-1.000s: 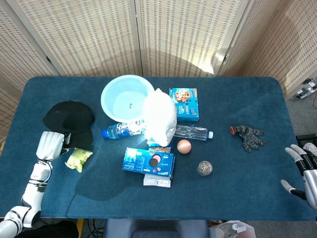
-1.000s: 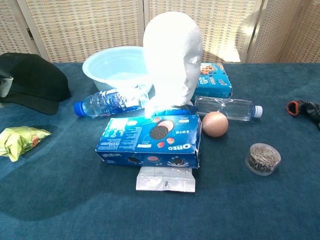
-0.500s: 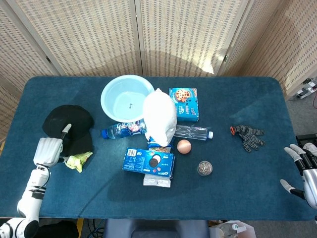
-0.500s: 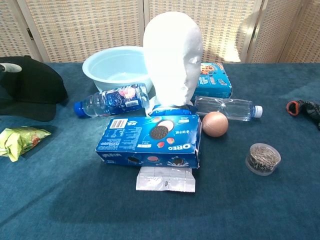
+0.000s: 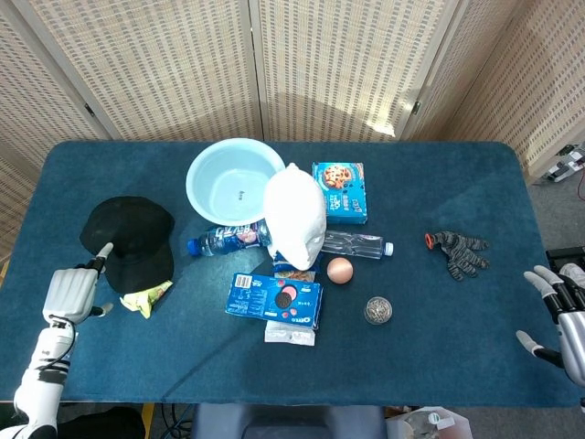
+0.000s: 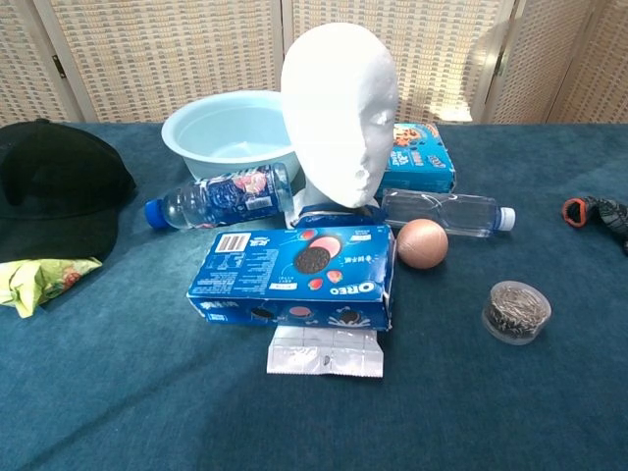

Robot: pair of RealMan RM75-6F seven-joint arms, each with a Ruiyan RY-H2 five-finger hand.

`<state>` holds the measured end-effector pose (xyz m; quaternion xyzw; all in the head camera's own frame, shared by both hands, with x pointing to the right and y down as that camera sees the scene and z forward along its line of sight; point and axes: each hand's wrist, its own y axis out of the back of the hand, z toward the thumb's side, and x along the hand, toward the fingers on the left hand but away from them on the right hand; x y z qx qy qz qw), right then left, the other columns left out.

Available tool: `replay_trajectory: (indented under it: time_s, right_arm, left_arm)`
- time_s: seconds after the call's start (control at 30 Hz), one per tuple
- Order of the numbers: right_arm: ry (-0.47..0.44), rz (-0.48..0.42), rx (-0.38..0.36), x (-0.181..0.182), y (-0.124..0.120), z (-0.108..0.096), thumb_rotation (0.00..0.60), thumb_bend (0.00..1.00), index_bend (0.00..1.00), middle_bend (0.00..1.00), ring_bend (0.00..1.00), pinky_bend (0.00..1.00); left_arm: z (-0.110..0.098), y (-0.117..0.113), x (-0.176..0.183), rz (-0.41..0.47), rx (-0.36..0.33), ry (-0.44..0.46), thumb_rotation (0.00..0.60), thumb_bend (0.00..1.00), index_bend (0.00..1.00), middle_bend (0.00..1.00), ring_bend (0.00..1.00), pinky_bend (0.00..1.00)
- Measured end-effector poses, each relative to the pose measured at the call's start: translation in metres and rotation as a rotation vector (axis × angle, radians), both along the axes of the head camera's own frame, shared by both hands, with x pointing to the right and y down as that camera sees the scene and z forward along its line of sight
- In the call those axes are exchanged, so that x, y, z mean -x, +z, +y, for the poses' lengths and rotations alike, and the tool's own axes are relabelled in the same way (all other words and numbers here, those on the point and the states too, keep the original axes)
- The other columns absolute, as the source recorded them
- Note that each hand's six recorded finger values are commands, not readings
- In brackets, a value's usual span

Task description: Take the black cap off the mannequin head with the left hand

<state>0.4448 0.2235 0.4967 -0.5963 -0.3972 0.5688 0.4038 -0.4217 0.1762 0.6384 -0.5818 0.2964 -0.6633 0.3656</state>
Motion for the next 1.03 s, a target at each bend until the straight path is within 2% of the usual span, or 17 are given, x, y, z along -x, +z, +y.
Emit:
replay_trajectory:
  time_s: [0.2, 0.4, 0.73, 1.03]
  right_arm:
    - [-0.001, 0.005, 0.004, 0.000, 0.000, 0.001, 0.600, 0.07, 0.18, 0.16, 0.15, 0.28]
    - [-0.017, 0.008, 0.013, 0.002, 0.002, 0.000, 0.600, 0.07, 0.18, 0.16, 0.15, 0.28]
    - [-0.052, 0.000, 0.046, 0.007, 0.009, 0.000, 0.600, 0.07, 0.18, 0.18, 0.15, 0.28]
    - [-0.110, -0.035, 0.101, 0.020, 0.026, 0.003, 0.600, 0.07, 0.18, 0.19, 0.15, 0.28]
  left_arm:
    - [0.000, -0.016, 0.006, 0.035, -0.063, -0.035, 0.600, 0.06, 0.00, 0.28, 0.34, 0.60]
    - [0.008, -0.038, 0.017, 0.072, -0.146, -0.070, 0.600, 0.07, 0.00, 0.27, 0.32, 0.55]
    - [0.039, -0.064, 0.042, 0.045, -0.151, -0.139, 0.600, 0.06, 0.00, 0.25, 0.31, 0.49]
    - [0.060, -0.080, 0.043, 0.064, -0.162, -0.159, 0.600, 0.06, 0.00, 0.25, 0.31, 0.47]
